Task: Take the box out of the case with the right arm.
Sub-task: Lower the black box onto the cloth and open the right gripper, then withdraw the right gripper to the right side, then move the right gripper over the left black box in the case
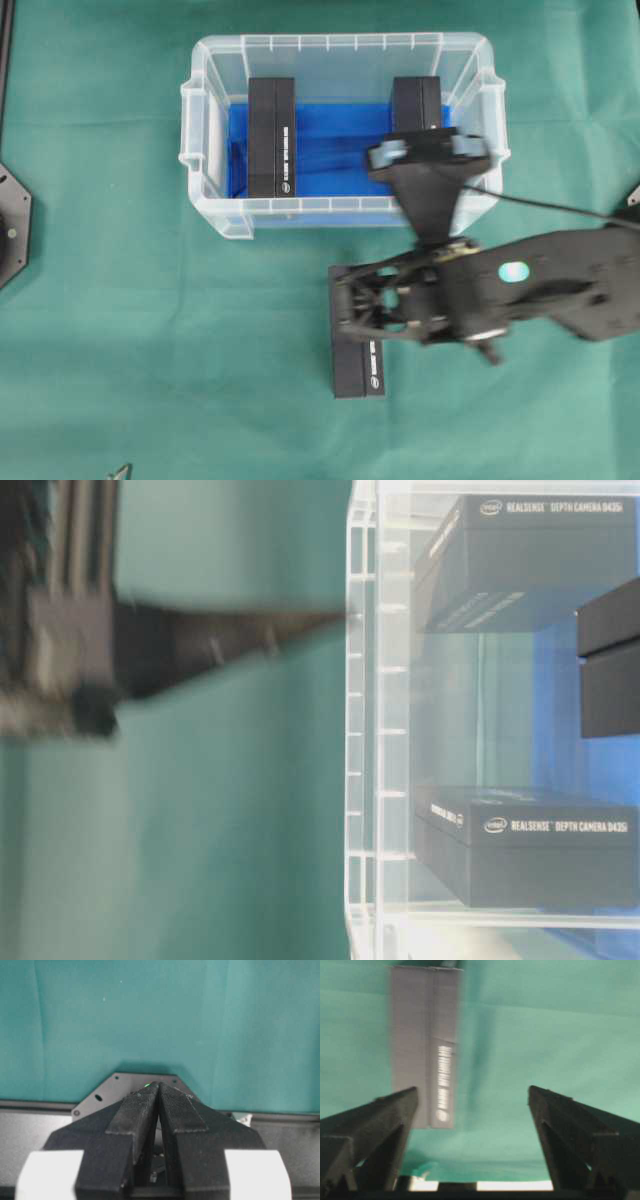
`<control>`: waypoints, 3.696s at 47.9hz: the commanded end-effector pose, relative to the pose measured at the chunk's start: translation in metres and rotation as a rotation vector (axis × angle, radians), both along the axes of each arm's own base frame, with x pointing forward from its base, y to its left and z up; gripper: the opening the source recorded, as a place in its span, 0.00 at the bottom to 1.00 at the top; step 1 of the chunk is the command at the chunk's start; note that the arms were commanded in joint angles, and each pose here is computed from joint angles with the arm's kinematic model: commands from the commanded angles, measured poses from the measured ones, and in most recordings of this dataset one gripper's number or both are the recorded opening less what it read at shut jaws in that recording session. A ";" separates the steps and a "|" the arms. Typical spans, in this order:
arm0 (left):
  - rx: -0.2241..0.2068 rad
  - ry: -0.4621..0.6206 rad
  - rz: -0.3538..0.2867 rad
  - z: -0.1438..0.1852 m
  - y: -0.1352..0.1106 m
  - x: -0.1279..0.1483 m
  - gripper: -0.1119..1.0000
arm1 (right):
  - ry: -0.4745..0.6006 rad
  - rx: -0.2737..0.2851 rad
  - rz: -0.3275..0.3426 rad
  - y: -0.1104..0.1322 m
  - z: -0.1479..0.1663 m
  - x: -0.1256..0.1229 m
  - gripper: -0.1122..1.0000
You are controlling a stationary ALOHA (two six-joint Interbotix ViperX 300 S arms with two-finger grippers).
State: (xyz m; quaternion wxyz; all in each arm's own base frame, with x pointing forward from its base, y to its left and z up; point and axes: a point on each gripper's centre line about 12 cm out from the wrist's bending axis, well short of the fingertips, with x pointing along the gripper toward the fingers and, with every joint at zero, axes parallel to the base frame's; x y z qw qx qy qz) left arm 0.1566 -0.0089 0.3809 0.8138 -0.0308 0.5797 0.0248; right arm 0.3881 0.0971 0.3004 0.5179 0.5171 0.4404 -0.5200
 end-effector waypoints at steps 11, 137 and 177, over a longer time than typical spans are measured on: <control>0.001 -0.025 -0.005 0.007 0.000 0.001 0.10 | -0.034 0.008 0.008 -0.005 0.016 -0.074 0.91; 0.001 -0.022 -0.007 0.006 0.000 0.002 0.10 | -0.095 -0.063 0.036 -0.161 0.024 -0.136 0.89; 0.003 -0.023 -0.006 0.007 0.000 0.002 0.10 | -0.211 -0.081 0.120 -0.166 0.031 0.073 0.89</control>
